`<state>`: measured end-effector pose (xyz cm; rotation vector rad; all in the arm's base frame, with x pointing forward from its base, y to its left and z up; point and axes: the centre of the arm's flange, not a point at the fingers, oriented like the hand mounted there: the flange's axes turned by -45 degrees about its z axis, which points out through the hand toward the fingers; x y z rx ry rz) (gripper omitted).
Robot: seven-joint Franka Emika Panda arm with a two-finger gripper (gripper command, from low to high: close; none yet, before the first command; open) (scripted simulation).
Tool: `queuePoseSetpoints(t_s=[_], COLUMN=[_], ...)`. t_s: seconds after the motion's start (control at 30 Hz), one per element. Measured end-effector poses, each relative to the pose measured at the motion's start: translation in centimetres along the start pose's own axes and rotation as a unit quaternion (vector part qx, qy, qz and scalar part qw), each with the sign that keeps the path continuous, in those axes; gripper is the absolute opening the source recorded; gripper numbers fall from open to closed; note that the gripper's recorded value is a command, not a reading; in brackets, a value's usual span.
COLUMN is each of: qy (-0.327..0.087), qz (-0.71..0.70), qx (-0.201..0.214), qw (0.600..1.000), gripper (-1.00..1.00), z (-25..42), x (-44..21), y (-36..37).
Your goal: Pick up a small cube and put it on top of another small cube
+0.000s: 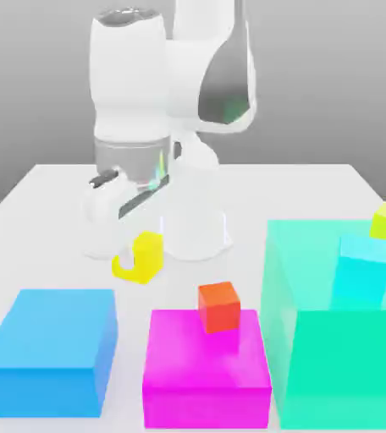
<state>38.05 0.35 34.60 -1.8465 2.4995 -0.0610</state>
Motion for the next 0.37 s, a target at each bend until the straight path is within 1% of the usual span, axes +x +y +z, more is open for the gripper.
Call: queuePoseSetpoints(t_s=[0.07,0.23,0.27,0.37], qy=[0.002,0.003,0.002,0.002], qz=[0.000,0.000,-0.001,-0.001], qx=[-0.018,-0.024,-0.025,-0.025], qw=[1.000,1.000,1.000,1.000], gripper=[-1.00,-1.00,1.00,1.00], z=[1.4,6.8,7.5,7.5], x=[-2.1,-2.7,-2.7,-2.7], y=[2.2,3.1,3.2,3.2])
